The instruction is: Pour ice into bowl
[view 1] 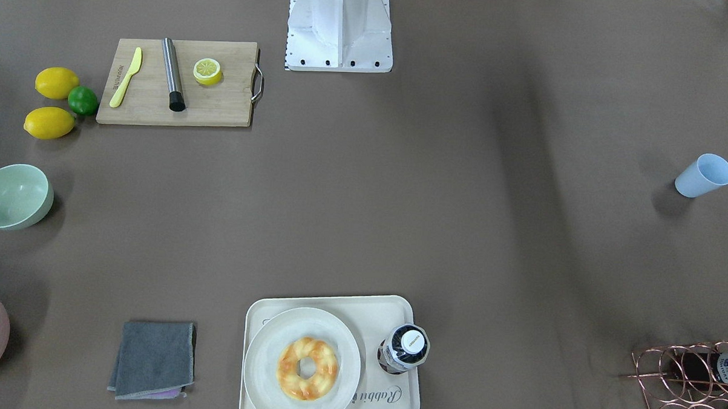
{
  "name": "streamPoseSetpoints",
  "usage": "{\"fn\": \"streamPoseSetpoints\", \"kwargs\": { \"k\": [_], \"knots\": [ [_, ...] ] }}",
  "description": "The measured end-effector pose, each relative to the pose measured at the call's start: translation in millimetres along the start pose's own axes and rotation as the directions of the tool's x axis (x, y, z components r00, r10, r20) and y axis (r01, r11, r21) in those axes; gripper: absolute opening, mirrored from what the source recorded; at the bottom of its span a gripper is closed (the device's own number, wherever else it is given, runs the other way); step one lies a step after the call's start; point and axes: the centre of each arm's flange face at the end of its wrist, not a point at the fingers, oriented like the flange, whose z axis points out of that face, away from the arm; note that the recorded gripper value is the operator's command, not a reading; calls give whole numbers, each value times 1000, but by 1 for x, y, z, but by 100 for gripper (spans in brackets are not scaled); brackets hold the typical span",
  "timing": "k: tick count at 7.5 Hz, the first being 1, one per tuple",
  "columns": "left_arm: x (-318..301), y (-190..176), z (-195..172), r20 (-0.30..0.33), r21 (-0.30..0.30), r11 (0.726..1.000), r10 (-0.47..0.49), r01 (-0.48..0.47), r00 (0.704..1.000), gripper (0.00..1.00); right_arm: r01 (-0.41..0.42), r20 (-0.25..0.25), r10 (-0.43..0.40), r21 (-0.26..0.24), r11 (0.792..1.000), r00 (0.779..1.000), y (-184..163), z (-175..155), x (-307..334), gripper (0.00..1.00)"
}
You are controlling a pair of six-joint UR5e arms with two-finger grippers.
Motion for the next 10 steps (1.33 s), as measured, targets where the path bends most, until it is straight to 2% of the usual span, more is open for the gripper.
{"fn": "streamPoseSetpoints", "kwargs": {
  "k": [2,5,6,7,10],
  "knots": [
    [2,5,6,45,15,999,-38,37,998,97,13,6,-13,0,1000,1000,-1,15,-11,99],
    [41,17,28,149,119,973,-212,195,966,97,50,21,-49,-17,999,999,1,46,-45,99],
    [55,24,31,162,178,947,-295,266,942,97,63,25,-62,-33,997,998,4,57,-58,98],
    [70,33,39,176,247,909,-382,335,907,97,76,29,-74,-51,996,997,6,68,-69,98],
    [123,49,46,190,420,772,-590,478,785,97,97,39,-94,-89,991,995,19,96,-98,96]
  ]
}}
